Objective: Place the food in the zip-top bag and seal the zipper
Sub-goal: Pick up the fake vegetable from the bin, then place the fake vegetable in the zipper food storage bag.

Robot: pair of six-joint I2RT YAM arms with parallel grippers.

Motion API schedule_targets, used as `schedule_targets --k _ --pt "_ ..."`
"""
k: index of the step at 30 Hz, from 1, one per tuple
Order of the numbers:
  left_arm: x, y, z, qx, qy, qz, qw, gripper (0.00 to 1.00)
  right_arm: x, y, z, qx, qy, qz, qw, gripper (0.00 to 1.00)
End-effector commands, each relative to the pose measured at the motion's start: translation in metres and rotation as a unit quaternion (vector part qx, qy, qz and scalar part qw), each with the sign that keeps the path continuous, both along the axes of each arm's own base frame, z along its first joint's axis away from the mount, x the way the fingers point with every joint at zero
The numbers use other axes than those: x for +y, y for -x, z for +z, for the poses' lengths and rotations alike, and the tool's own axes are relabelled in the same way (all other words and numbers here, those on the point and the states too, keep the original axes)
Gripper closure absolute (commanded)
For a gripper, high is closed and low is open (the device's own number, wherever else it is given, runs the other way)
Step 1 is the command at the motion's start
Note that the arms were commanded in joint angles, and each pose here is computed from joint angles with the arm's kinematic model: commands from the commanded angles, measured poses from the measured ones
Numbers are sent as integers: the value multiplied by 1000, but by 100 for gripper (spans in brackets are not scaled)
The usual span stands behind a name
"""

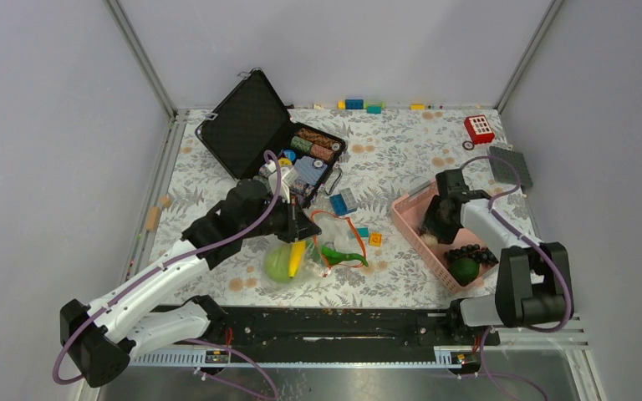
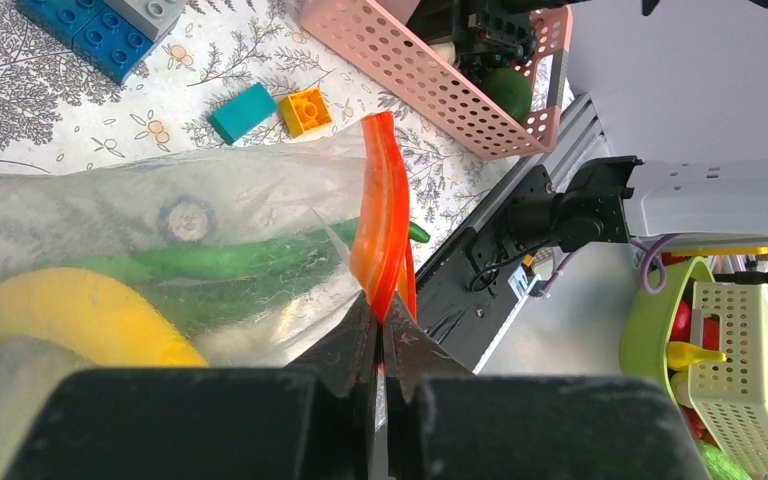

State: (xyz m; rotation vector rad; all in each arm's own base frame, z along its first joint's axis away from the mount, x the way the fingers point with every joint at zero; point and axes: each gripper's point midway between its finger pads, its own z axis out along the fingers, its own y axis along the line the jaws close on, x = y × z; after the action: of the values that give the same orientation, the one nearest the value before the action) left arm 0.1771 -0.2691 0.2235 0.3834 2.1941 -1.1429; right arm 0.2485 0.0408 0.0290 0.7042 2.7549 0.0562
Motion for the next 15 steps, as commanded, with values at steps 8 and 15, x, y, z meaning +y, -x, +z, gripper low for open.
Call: schedule_targets --k 8,15 --pt "-8 -1 18 -28 32 -15 999 100 22 -3 98 -182 -75 35 980 67" --pt "-11 -2 18 -24 30 -22 999 100 96 13 156 -274 -195 168 927 68"
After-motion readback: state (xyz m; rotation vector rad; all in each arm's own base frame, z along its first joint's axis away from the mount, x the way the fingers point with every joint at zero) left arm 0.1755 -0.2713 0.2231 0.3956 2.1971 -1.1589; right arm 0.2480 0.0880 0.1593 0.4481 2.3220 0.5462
